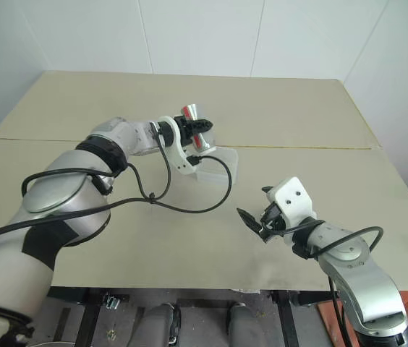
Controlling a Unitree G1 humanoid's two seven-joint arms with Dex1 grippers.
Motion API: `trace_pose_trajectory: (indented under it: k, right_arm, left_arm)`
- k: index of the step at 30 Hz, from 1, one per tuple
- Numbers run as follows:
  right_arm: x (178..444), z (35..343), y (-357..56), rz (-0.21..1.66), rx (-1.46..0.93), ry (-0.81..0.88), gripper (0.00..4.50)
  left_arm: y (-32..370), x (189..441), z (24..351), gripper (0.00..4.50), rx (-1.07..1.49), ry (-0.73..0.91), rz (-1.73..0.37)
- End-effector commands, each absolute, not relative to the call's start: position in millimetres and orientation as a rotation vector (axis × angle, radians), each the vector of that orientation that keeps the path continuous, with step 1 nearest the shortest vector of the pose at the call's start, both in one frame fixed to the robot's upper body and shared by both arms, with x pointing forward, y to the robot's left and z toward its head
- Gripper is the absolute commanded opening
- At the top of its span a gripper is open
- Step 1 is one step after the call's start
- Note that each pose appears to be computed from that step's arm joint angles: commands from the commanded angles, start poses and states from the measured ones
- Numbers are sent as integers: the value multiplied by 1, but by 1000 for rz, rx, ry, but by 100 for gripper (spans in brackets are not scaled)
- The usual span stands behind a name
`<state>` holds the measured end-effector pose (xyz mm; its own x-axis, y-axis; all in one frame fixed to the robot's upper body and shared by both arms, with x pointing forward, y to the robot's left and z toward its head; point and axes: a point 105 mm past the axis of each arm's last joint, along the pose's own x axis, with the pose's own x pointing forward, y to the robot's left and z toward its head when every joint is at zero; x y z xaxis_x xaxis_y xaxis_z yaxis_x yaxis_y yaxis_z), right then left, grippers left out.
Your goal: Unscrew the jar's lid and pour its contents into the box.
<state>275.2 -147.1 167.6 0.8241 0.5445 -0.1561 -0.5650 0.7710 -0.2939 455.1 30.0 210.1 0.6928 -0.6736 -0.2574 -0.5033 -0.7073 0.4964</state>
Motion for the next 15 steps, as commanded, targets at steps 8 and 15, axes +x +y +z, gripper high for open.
trace_pose_trajectory:
  k: [8,15]
  right_arm:
    - [266,172,-157,553,-382,68,444]
    - [273,170,-155,579,-391,81,444]
  left_arm:
    - [35,464,240,200,2367,-784,-457]
    - [60,472,241,200,1922,-529,-423]
